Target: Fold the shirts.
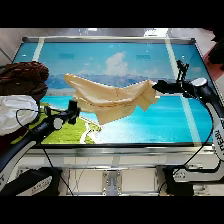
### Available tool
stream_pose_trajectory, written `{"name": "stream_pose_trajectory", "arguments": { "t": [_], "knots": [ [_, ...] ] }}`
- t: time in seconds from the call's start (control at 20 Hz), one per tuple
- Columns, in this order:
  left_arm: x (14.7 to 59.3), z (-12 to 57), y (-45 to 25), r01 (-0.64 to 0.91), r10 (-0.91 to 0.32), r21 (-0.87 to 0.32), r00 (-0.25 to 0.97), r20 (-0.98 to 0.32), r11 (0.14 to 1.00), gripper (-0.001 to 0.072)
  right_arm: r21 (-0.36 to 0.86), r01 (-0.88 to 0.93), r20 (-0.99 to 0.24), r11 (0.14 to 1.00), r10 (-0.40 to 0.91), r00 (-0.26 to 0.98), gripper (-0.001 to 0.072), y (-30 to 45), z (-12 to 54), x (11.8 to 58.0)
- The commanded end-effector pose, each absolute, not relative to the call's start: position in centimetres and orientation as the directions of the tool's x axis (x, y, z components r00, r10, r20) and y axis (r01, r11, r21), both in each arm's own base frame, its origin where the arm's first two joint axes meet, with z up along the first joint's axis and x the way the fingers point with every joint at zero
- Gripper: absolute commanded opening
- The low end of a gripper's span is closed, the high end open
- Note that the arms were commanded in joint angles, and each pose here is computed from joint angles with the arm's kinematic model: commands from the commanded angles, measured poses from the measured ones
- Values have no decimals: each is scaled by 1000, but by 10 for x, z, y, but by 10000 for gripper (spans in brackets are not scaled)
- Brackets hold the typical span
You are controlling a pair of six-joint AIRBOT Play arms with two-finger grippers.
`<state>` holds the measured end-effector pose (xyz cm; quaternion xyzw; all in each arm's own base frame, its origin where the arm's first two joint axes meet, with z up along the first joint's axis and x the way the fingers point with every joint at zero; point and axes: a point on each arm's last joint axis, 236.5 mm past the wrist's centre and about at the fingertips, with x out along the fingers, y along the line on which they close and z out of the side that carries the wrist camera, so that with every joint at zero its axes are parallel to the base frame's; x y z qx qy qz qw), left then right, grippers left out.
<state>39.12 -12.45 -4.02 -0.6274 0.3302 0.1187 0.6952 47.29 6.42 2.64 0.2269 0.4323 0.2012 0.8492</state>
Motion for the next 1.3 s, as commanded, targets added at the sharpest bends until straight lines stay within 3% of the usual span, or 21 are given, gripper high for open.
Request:
{"name": "stream_pose_trajectory", "arguments": {
  "t": [0.0,0.1,0.15,0.25,0.35,0.5,0.65,0.75,0.95,1.1,1.25],
  "knots": [
    [443,127,-98,-29,-153,-988,987,-52,150,12,504,-172,-639,846,500,585,24,52,78,450],
    [427,237,-88,236,-158,-920,968,194,314,12,444,-164,-621,881,434,653,24,34,135,419],
    [411,283,-87,298,-184,-849,953,240,436,13,405,-167,-587,899,395,707,23,26,171,399],
    [371,339,-74,258,-193,-672,966,172,694,12,307,-170,-477,936,306,824,23,16,251,351],
    [321,383,-48,164,-128,-477,986,109,864,13,180,-134,-297,975,183,937,21,14,338,292],
    [254,457,-22,126,-73,-316,982,173,940,12,23,-87,-2,996,88,996,20,37,445,202],
    [235,494,-22,126,-90,-179,976,197,976,12,-36,-110,176,993,115,978,20,65,506,152],
    [256,476,-23,92,-80,-141,993,86,986,12,-1,-166,175,986,164,971,19,70,510,164],
    [351,363,-32,10,-28,-58,949,-315,998,12,225,-306,-106,925,336,936,20,57,440,267],
    [436,279,-33,-31,54,56,876,-479,998,12,429,-274,-330,861,432,839,21,37,322,364],
    [519,200,-30,-126,115,13,849,-516,992,12,453,-136,-519,881,385,763,20,29,182,446]
  ]
}}
